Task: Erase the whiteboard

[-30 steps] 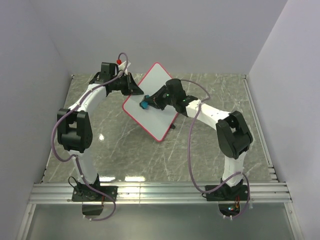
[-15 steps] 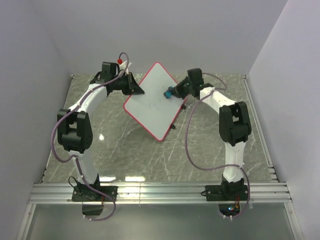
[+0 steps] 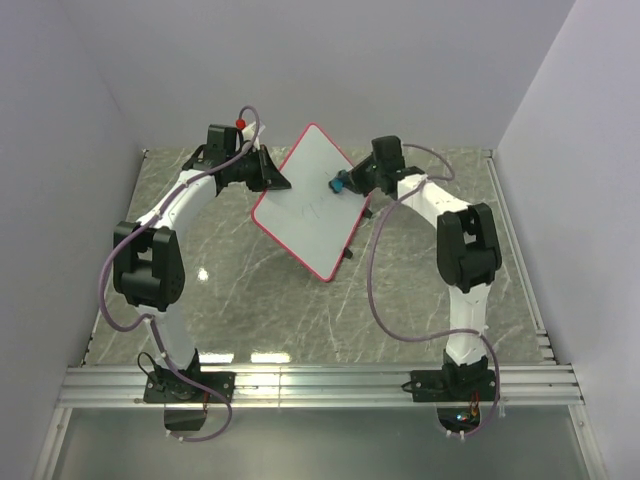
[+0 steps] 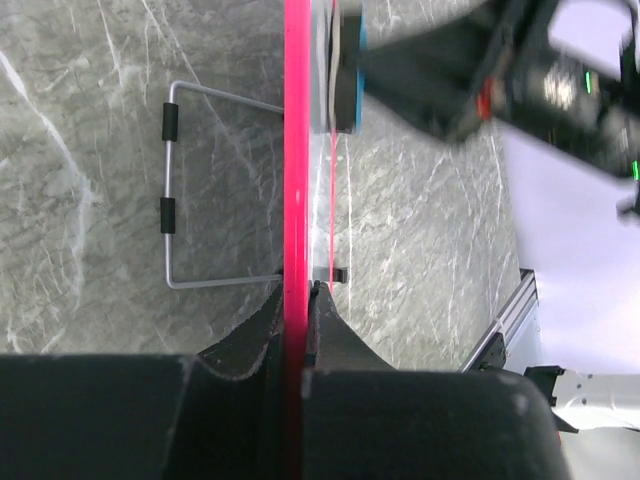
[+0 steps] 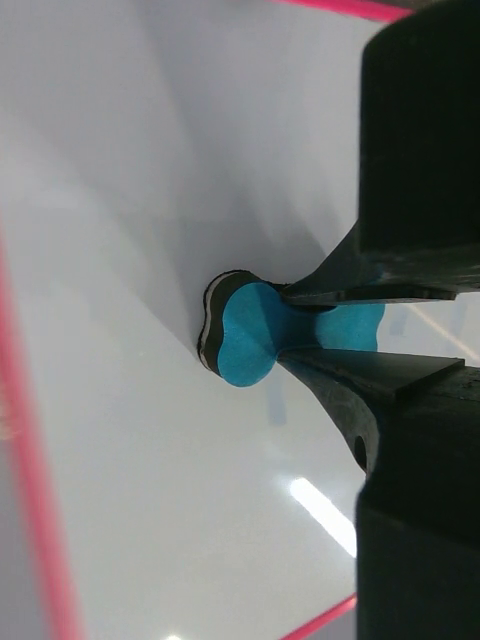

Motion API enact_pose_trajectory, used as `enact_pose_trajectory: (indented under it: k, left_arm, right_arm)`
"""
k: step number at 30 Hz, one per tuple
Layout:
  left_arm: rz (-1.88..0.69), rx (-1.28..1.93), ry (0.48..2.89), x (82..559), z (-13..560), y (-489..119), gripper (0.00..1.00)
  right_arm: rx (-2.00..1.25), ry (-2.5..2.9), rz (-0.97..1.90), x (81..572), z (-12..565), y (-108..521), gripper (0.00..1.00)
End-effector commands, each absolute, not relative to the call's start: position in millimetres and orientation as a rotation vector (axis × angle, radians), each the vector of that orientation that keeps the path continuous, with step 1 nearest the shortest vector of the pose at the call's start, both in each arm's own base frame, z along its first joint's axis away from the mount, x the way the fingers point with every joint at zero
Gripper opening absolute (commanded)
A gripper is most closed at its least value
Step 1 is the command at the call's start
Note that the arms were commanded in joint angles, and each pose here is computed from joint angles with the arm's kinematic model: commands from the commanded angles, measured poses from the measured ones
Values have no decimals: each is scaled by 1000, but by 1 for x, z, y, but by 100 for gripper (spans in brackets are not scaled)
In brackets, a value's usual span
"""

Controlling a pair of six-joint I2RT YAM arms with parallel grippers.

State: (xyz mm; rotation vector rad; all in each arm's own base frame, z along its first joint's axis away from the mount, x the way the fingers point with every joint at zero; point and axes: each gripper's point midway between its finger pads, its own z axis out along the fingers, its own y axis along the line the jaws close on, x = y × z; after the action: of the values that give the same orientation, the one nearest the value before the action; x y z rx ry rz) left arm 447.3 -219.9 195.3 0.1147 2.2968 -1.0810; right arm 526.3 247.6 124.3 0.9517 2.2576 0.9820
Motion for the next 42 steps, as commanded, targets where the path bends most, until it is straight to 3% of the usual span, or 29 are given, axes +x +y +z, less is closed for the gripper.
enact_pose_trajectory:
  k: [1, 9, 14, 21, 26, 31, 37, 42]
  left_arm:
    - [-912, 212, 2363, 439, 163, -222, 0]
    - [-910, 196, 2365, 441, 157, -223, 0]
    - [-917, 192, 2362, 438, 158, -224, 0]
    - [-912, 213, 2363, 428, 166, -226, 0]
    - [-910, 228, 2362, 420, 174, -228, 0]
    - [-903, 242, 2375, 410, 173, -232, 0]
    - [-903, 246, 2384, 403, 170, -236, 0]
    - [-895, 252, 2380, 404, 169, -237, 0]
  right_arm:
    - [787, 2419, 1125, 444, 125, 329, 0]
    - [663, 2591, 1152, 334, 105, 367, 0]
    - [654, 2624, 1125, 317, 97, 362, 0]
    - [757, 2545, 1053, 375, 95, 334, 0]
    - [866, 2448, 1012, 455, 97, 291, 0]
    - [777, 2410, 933, 527, 113, 269, 0]
    - [740, 2425, 964, 539, 106, 276, 0]
    - [718, 2485, 976, 493, 92, 290, 0]
